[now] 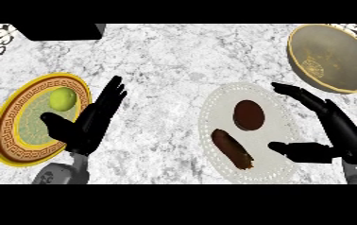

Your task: Pick the cupcake from the placemat and place it in the bowl

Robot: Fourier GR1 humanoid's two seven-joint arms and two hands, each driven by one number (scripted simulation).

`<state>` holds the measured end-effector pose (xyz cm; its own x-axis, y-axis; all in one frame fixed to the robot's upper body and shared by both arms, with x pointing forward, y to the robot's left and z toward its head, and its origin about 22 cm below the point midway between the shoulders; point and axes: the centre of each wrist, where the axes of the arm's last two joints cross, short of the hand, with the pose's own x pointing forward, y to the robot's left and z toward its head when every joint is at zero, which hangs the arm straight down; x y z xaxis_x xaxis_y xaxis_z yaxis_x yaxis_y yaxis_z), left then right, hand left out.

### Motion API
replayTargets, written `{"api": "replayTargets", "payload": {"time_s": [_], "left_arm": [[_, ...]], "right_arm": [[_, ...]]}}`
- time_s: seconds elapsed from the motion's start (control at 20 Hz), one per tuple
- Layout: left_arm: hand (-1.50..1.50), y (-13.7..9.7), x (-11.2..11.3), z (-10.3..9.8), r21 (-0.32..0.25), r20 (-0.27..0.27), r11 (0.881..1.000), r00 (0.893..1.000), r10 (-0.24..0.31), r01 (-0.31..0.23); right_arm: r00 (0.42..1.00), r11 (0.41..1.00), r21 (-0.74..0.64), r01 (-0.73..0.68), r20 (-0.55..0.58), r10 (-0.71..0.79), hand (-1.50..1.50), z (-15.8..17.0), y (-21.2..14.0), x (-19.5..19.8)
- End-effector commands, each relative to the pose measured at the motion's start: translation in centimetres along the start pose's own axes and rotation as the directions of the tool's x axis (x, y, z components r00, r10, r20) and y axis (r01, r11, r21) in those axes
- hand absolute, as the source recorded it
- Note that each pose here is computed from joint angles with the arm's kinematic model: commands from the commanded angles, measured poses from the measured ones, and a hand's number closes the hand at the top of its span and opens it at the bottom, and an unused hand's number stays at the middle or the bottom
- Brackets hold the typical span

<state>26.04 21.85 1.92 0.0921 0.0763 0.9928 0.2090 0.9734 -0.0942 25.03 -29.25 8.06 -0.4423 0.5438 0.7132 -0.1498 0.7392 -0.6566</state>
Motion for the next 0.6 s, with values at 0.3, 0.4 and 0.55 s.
{"api": "replayTargets", "payload": {"time_s": [0.3,0.4,0.55], "left_arm": [[0.00,-0.7,1.2,-1.1,-0.027,-0.011,1.000,1.000,0.001,-0.001],[0.00,-1.0,1.3,-0.9,-0.039,-0.008,0.999,1.000,-0.010,0.010],[0.00,-2.7,1.5,-0.2,-0.056,-0.009,0.998,1.000,0.005,-0.005]], "right_arm": [[0.836,0.863,0.197,-0.465,-0.222,0.501,-1.50,-0.5,-2.0,7.8],[0.804,0.845,0.270,-0.462,-0.275,0.528,-1.50,-1.9,-2.3,8.9],[0.767,0.827,0.363,-0.429,-0.337,0.545,-1.50,-2.5,-0.8,9.8]]}}
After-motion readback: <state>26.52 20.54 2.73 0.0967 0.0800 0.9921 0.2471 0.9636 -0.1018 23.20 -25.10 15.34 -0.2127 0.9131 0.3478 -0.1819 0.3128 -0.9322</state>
